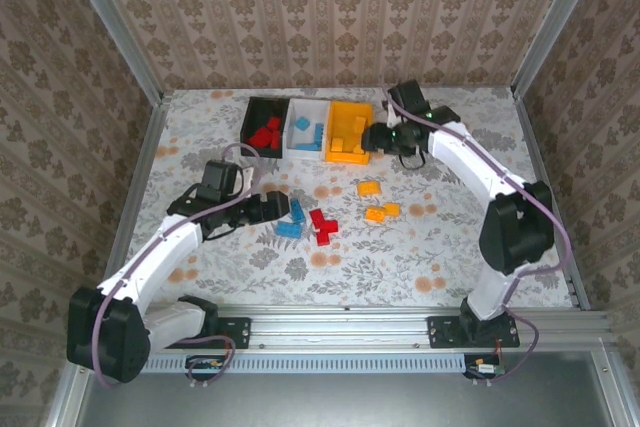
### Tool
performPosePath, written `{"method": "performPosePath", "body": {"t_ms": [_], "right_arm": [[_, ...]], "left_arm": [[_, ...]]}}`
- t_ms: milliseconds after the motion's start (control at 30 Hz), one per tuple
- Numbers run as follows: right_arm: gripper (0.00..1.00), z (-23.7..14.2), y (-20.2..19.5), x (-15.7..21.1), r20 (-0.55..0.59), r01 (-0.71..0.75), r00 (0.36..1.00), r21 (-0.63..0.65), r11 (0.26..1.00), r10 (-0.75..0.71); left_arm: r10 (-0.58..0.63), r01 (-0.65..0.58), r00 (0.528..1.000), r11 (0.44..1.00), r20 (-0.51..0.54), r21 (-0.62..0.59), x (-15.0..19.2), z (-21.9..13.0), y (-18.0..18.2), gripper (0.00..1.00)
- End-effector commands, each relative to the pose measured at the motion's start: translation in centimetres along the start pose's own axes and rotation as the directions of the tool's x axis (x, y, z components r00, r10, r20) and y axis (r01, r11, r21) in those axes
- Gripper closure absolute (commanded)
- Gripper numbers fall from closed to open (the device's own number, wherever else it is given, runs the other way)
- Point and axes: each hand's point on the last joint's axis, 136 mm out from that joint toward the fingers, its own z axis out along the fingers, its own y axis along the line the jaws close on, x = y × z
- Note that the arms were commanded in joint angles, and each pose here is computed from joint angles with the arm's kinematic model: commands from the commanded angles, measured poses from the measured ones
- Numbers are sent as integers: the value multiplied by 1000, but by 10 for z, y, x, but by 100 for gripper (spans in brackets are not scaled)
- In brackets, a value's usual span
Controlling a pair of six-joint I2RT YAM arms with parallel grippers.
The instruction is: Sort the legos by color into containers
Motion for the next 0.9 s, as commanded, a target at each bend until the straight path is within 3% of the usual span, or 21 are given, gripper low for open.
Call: {"method": "performPosePath", "body": {"t_ms": [0, 167, 267, 567, 867], "right_arm": [[34, 7, -14, 73, -182, 45, 983, 71, 996, -32], [29, 16, -4, 122, -259, 161, 956, 70, 984, -138], [28, 21, -12, 136, -306, 232, 935, 140, 962, -181], [28, 36, -24, 150, -315, 150, 948, 283, 947, -56], [24, 51, -30, 153, -275, 95, 961, 339, 936, 2]], "left_arm": [[11, -11, 1000, 1000, 4, 0, 2, 7, 5, 7], [7, -7, 1000, 1000, -14, 3, 12, 13, 6, 7], [10, -10, 1000, 1000, -17, -5, 17, 10, 7, 7], [12, -12, 1000, 1000, 2, 9, 19, -2, 0, 7], [29, -30, 999, 999, 21, 29, 9, -2, -7, 7]]}}
